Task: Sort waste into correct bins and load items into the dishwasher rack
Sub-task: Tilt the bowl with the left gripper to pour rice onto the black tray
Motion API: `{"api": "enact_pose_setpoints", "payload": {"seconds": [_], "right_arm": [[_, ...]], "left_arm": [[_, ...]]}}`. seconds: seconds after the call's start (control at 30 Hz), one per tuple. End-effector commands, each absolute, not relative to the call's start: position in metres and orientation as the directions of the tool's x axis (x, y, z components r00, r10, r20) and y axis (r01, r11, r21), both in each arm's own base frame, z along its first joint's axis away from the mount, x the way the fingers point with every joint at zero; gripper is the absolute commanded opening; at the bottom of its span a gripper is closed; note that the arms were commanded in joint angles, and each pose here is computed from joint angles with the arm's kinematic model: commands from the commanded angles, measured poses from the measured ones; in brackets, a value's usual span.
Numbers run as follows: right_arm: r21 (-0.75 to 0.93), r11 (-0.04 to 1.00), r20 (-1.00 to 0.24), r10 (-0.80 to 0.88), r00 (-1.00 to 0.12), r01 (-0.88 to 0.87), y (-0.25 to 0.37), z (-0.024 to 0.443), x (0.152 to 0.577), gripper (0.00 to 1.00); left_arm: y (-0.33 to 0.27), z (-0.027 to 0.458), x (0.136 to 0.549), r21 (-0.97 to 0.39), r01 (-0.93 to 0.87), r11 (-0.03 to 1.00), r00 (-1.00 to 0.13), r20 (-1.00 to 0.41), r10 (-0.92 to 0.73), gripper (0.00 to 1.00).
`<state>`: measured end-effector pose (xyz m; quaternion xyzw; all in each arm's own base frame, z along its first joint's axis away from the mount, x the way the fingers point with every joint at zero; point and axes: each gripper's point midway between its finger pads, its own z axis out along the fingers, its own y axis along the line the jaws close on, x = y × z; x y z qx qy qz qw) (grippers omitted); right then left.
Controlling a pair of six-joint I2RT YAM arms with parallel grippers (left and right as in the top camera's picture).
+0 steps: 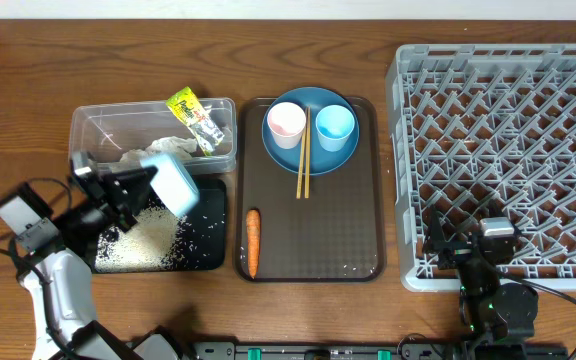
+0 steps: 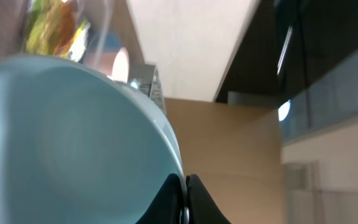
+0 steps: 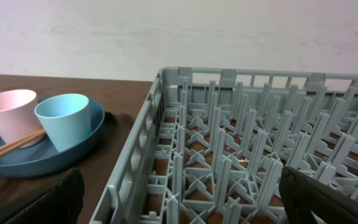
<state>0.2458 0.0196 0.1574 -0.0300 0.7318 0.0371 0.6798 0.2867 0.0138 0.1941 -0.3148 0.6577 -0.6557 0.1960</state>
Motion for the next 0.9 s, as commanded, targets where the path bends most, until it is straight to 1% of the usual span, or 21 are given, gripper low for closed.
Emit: {"api": "enact_pose_setpoints", "payload": {"seconds": [0.0,0.07,0.1,0.2,0.43,0.53,0.6,0.63,0.77,0.8,0.87], "right_arm": [[0.006,0.995,-0.997,-0.002,-0.077,-0.101,0.021,0.156,0.246,0.99],[0.006,0.995,-0.997,-0.002,-0.077,-0.101,0.021,0.156,0.246,0.99],[0.006,0.995,-0.997,-0.002,-0.077,-0.101,0.021,0.156,0.246,0.99],[0.006,0.995,-0.997,-0.002,-0.077,-0.101,0.021,0.156,0.246,0.99],[0.006,0.995,-0.997,-0.002,-0.077,-0.101,0.021,0.156,0.246,0.99],[0.006,0.995,-0.997,-0.002,-0.077,-0.101,0.021,0.156,0.246,0.99],[0.006,0.995,-0.997,-0.002,-0.077,-0.101,0.021,0.156,0.246,0.99],[0.006,0.995,-0.997,-0.002,-0.077,-0.101,0.021,0.156,0.246,0.99],[0.006,0.995,-0.997,-0.002,-0.077,-0.101,0.021,0.156,0.246,0.99],[0.006,0.995,-0.997,-0.002,-0.077,-0.101,0.021,0.156,0.246,0.99],[0.006,0.995,-0.997,-0.002,-0.077,-0.101,0.021,0.156,0.246,0.99]], "left_arm": [[0.006,0.188,0.277,-0.979,-0.178,-0.097,-0.732,0.198,-0.652,0.07],[0.006,0.187,0.277,-0.994,-0.106,-0.034,-0.746,0.102,-0.659,0.07],[0.007,0.188,0.277,-0.996,-0.088,-0.019,-0.748,0.078,-0.659,0.07],[0.004,0.185,0.274,-0.99,-0.132,-0.055,-0.743,0.136,-0.655,0.07],[0.017,0.191,0.281,-0.998,-0.066,-0.004,-0.731,0.051,-0.681,0.07],[0.031,0.197,0.285,-0.996,-0.086,-0.032,-0.702,0.084,-0.707,0.07],[0.034,0.197,0.285,-0.985,-0.146,-0.096,-0.685,0.171,-0.709,0.06],[0.033,0.198,0.284,-0.982,-0.158,-0.107,-0.684,0.186,-0.705,0.06],[0.027,0.199,0.284,-0.997,-0.079,-0.024,-0.71,0.074,-0.7,0.06],[0.026,0.198,0.283,-0.995,-0.096,-0.04,-0.709,0.096,-0.699,0.06],[0.015,0.194,0.276,-0.979,-0.174,-0.107,-0.707,0.2,-0.679,0.06]]}}
